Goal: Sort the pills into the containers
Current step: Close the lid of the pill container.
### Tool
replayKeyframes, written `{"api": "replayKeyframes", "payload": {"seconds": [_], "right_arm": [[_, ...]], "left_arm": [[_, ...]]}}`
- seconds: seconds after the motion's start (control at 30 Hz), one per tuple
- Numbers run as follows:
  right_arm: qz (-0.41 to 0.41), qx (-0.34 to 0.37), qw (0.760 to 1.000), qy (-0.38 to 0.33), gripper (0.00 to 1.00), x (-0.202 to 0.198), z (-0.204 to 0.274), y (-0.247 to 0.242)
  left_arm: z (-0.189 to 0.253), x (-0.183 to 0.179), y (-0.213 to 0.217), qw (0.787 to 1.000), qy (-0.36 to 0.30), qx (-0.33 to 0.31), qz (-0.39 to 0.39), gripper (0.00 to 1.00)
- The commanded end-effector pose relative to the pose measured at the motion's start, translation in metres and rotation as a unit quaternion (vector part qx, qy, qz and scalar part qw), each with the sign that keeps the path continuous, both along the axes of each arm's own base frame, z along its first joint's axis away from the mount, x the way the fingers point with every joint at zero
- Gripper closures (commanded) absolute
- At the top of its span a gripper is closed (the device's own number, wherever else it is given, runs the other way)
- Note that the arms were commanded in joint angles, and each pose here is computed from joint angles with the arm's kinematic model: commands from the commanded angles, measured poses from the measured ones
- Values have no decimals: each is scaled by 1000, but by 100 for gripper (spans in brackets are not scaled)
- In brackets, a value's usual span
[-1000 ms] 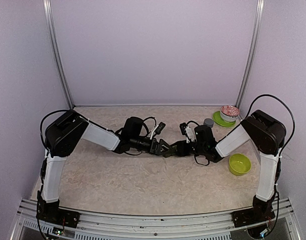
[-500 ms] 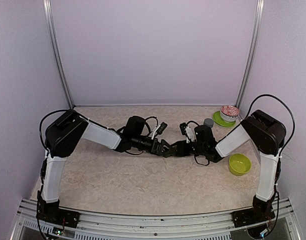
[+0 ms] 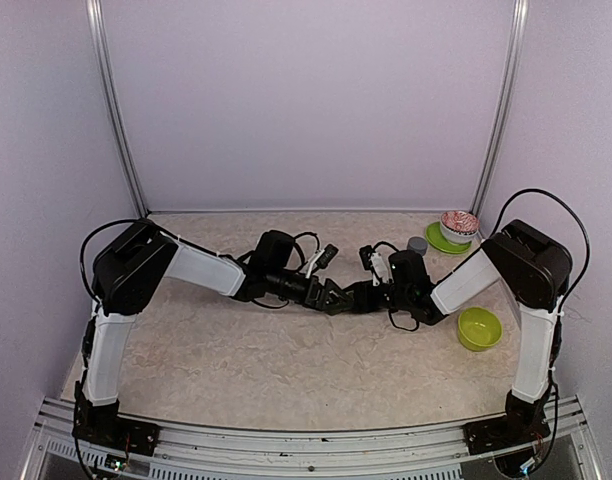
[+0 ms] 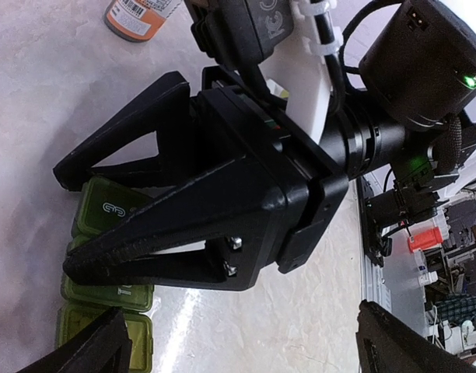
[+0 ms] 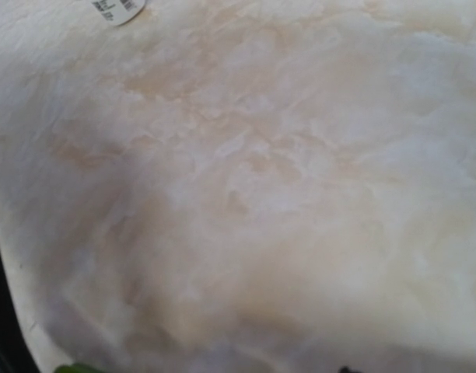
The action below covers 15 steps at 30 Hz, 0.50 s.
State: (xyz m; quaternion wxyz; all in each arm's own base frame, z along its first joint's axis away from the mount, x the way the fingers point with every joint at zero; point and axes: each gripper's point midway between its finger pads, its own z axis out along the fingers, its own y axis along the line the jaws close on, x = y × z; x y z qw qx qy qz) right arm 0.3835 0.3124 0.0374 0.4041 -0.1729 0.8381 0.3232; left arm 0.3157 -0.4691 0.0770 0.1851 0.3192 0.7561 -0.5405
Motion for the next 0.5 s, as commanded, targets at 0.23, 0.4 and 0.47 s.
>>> {"api": "replayKeyframes", "payload": {"seconds": [0.23, 0.4, 0.47], "right_arm": [[-13, -30, 999, 36, 46, -4, -27, -12], [-13, -31, 999, 37, 46, -4, -27, -12], [-13, -32, 999, 37, 47, -4, -27, -12]], "left_arm": [[-43, -18, 7, 997, 33, 62, -9, 3], [-48, -21, 10, 997, 36, 66, -6, 3], [-50, -22, 11, 997, 39, 67, -6, 3]]}}
